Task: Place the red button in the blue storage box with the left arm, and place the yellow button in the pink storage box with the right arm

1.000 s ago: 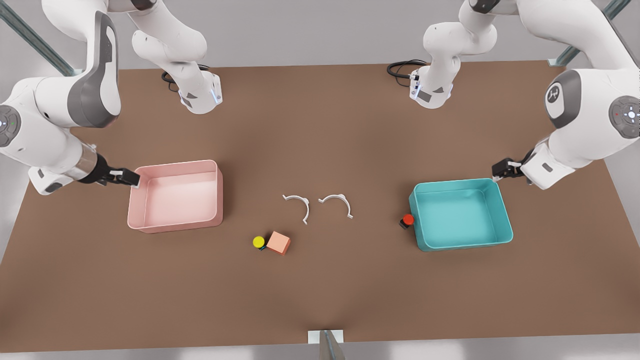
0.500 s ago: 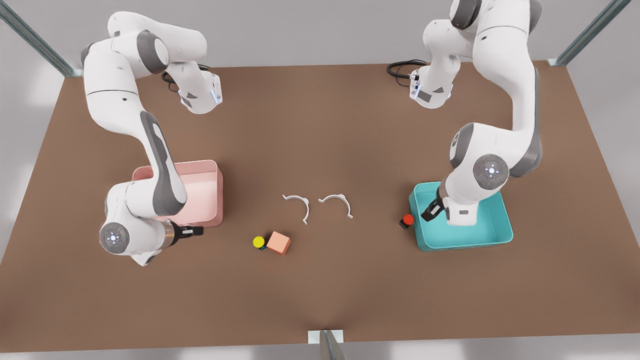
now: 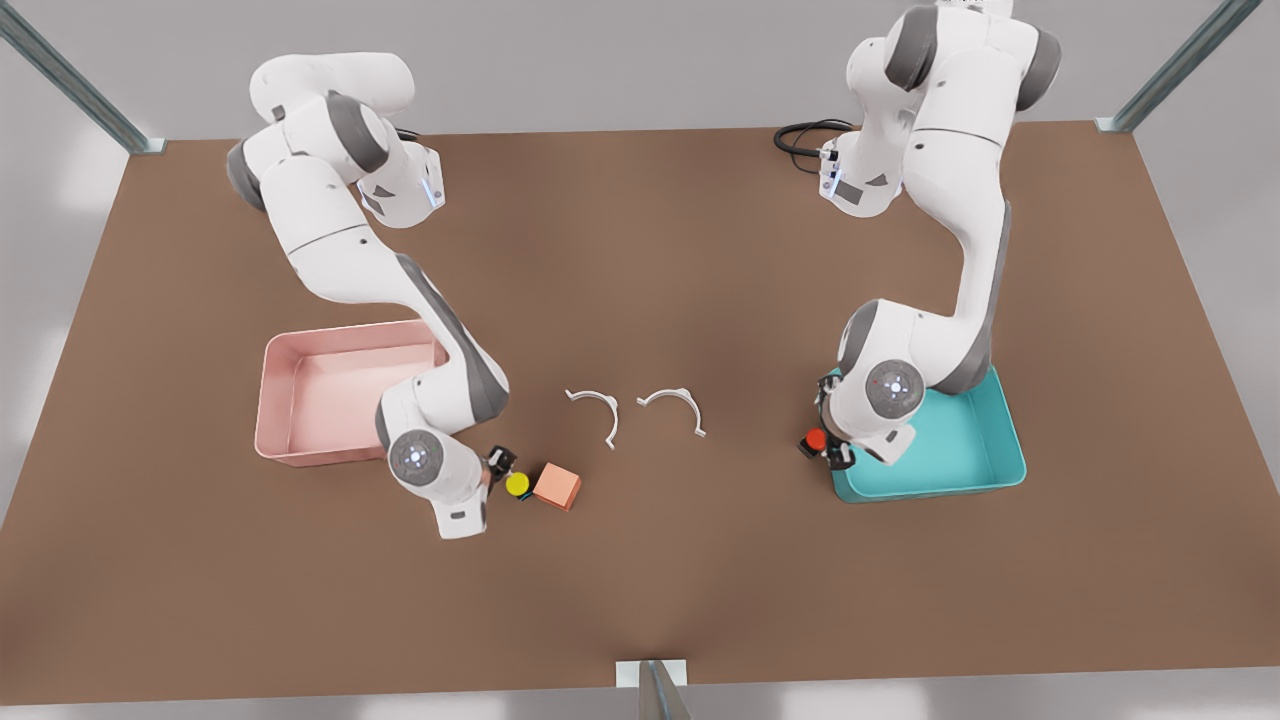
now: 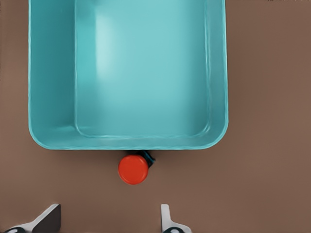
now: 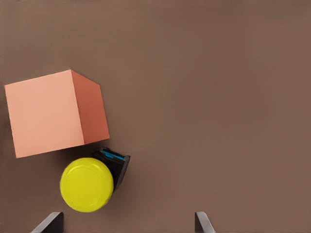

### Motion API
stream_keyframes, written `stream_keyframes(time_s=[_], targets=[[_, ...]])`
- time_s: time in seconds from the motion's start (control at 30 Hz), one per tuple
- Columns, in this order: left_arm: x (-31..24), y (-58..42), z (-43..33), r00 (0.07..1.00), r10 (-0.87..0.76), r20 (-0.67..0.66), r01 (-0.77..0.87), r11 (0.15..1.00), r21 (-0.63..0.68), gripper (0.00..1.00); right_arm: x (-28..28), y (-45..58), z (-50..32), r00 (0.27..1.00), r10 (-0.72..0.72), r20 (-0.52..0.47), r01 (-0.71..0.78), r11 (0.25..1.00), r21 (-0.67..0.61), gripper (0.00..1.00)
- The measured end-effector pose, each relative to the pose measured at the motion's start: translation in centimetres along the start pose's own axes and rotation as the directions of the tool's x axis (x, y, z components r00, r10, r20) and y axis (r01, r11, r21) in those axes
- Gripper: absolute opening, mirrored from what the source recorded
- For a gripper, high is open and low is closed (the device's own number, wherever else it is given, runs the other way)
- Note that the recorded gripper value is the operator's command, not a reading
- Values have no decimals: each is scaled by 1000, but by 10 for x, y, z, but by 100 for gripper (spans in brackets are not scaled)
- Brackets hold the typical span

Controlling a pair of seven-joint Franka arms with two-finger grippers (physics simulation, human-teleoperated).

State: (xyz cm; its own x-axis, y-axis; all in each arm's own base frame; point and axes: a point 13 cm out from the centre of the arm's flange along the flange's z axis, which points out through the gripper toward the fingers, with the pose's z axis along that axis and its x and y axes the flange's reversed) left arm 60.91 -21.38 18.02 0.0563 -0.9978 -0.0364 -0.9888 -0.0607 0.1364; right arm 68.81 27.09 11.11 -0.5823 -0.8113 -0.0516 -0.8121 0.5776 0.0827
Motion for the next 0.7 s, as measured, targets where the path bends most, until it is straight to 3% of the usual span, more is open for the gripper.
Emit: stream_keyframes(time_s=[0.3,0.7], targets=[[15,1,52,974,-226,23,227,974,-23,100,-38,48,6,972,-226,61,227,974,-10,100],[10,-4,83,969,-243,52,243,970,-2,100,-14,37,39,961,-275,19,275,961,-32,100]])
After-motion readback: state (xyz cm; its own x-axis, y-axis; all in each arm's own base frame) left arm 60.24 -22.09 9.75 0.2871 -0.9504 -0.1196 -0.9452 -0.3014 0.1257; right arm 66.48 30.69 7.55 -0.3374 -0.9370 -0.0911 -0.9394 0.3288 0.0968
